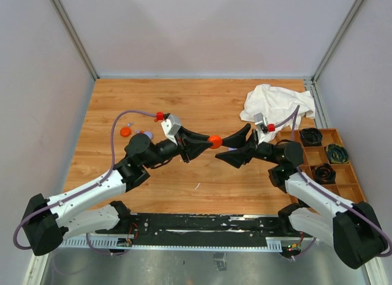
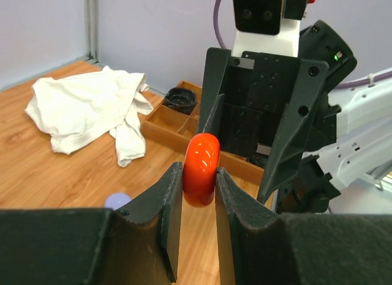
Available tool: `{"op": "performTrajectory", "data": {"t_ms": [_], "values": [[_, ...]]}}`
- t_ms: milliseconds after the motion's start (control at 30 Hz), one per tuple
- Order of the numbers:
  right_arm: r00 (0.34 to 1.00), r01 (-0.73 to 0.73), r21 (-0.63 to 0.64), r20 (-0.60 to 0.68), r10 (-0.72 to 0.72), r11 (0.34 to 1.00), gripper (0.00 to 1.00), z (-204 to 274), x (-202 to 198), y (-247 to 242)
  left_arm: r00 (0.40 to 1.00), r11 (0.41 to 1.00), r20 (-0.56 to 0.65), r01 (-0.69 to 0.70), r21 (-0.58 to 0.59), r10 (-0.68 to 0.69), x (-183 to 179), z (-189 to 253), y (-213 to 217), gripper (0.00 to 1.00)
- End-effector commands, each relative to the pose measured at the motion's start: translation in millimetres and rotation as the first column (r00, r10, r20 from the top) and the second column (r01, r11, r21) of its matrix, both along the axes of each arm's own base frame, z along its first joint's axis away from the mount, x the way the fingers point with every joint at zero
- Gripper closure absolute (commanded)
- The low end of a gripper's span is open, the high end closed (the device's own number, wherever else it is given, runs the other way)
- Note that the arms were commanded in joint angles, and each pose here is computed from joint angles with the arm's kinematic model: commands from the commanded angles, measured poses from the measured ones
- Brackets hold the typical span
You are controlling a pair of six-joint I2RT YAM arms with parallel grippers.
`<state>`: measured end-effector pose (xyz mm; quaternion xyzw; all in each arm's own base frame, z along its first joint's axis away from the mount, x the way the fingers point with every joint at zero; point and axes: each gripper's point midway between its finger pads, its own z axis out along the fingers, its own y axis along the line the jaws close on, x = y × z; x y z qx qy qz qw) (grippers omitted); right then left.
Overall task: Insert the wireless bluetooth earbuds into the charging case
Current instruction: Adjust the charging case.
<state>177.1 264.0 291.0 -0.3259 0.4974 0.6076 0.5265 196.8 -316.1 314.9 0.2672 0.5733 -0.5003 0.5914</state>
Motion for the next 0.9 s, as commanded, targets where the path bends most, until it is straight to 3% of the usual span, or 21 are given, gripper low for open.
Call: {"op": "performTrajectory", "data": {"t_ms": [0, 167, 333, 867], "values": [[0.984, 0.018, -0.106, 0.178, 0.001, 0.994, 0.42, -1.3, -4.6, -3.3, 0.998, 0.989, 0.047, 0.024, 0.145, -0.031, -6.5, -3.7, 4.8, 0.81], [0.959, 0.098, -0.183, 0.280, -0.044, 0.978, 0.38, -8.9, -3.6, -10.1, 0.995, 0.972, 0.058, 0.070, 0.223, -0.085, -16.1, -0.6, 6.2, 0.81], [0.943, 0.094, -0.160, 0.331, -0.037, 0.983, 0.41, -8.7, -8.7, -7.1, 0.986, 0.949, 0.064, 0.131, 0.288, -0.156, -24.4, 0.5, 3.2, 0.81], [0.951, 0.023, -0.173, 0.306, 0.032, 0.985, 0.44, -8.8, -18.8, 5.2, 0.962, 0.882, 0.055, 0.221, 0.417, -0.267, -28.1, -5.7, -6.6, 0.81]]}}
